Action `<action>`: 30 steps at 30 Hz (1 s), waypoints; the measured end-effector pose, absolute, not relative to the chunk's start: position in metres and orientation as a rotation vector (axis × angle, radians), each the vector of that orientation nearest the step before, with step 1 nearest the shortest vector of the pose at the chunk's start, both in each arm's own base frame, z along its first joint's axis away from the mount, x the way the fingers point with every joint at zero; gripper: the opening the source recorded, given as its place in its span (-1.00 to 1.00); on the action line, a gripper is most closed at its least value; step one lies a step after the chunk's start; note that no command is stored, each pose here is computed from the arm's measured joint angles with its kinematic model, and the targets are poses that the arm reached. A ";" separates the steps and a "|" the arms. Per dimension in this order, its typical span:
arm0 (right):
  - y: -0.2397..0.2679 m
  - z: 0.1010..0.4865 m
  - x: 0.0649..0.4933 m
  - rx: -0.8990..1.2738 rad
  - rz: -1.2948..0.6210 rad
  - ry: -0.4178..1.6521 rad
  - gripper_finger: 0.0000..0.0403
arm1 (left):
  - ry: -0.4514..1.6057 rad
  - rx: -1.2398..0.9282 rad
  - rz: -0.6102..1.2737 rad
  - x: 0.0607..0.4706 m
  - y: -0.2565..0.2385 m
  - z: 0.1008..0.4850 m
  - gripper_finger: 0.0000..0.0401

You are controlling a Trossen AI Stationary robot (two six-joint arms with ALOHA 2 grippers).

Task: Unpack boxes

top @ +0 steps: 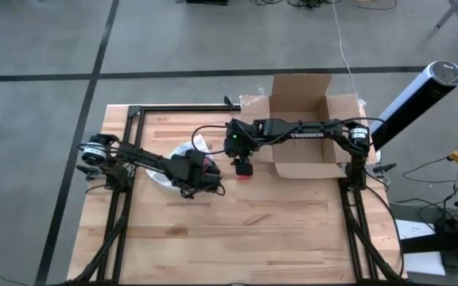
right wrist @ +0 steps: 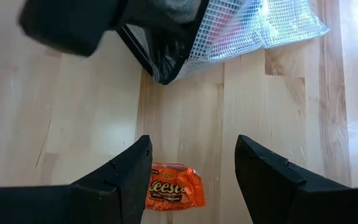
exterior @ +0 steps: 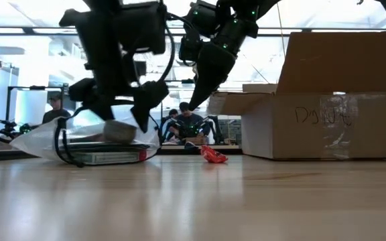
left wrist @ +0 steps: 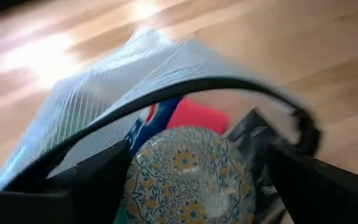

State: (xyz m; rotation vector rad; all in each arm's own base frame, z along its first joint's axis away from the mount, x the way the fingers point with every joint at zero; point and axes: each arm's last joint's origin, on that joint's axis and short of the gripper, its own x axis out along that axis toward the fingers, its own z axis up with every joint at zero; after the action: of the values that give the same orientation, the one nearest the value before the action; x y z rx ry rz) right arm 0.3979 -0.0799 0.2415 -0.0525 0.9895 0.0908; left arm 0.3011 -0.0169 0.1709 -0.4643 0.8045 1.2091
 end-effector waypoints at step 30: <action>-0.120 0.235 0.375 0.013 0.032 1.126 -0.01 | 0.815 -0.096 0.757 0.353 -0.033 0.228 0.75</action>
State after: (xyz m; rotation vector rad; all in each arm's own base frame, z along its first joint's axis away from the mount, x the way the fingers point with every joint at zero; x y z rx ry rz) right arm 0.3748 -0.1200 0.2353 0.0131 1.1265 0.0325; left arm 0.3530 -0.0335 0.2276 -0.0958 0.8147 0.7574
